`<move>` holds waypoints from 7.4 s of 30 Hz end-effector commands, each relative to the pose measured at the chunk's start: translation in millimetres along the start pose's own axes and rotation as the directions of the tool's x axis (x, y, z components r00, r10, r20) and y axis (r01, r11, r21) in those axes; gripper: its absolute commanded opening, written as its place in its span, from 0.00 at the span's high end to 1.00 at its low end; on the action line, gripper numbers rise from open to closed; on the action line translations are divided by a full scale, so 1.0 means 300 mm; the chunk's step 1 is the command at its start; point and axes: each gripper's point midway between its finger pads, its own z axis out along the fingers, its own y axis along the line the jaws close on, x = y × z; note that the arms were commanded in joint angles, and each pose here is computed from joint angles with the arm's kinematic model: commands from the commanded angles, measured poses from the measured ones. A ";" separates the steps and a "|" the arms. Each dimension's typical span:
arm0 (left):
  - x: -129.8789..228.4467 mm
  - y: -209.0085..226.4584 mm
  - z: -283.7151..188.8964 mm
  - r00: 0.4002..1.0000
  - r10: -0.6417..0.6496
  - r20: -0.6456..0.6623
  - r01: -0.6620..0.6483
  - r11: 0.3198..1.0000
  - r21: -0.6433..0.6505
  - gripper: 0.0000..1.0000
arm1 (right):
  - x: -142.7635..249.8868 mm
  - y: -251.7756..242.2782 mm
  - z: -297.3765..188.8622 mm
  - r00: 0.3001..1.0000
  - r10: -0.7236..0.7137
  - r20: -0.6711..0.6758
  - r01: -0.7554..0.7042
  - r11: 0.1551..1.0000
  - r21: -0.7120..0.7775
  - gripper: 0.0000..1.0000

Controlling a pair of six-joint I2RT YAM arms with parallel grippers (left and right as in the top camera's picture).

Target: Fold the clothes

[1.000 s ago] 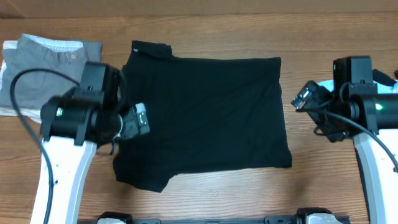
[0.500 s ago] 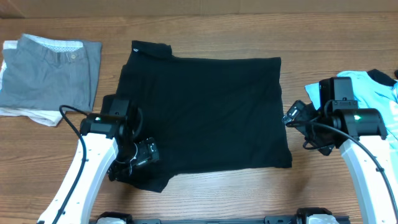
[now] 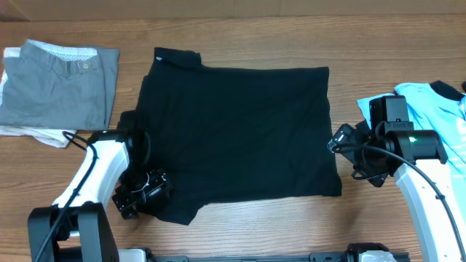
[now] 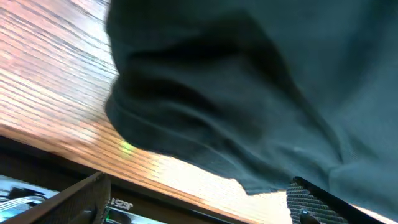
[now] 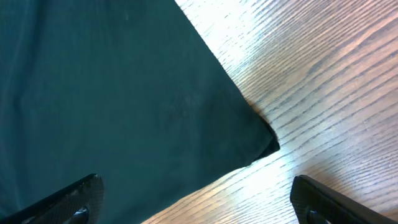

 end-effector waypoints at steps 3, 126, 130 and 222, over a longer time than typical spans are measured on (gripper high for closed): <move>-0.005 0.051 0.047 1.000 0.010 0.003 -0.009 0.998 -0.063 0.13 | 0.009 -0.010 0.008 0.999 0.050 -0.002 -0.050 0.999 0.001 0.00; -0.431 -0.367 -0.321 0.758 -0.012 0.652 -0.215 0.940 0.267 0.96 | -0.223 0.157 0.338 0.928 0.328 0.174 -0.258 0.907 -0.332 0.90; -0.445 -0.366 -0.333 0.739 -0.006 0.674 -0.222 0.942 0.253 0.91 | -0.220 0.154 0.340 0.931 0.321 0.173 -0.253 0.911 -0.326 0.68; -0.461 -0.344 -0.337 0.707 0.052 0.706 -0.246 0.953 0.176 0.00 | -0.311 0.160 0.358 0.972 0.093 0.215 -0.088 0.996 -0.031 0.96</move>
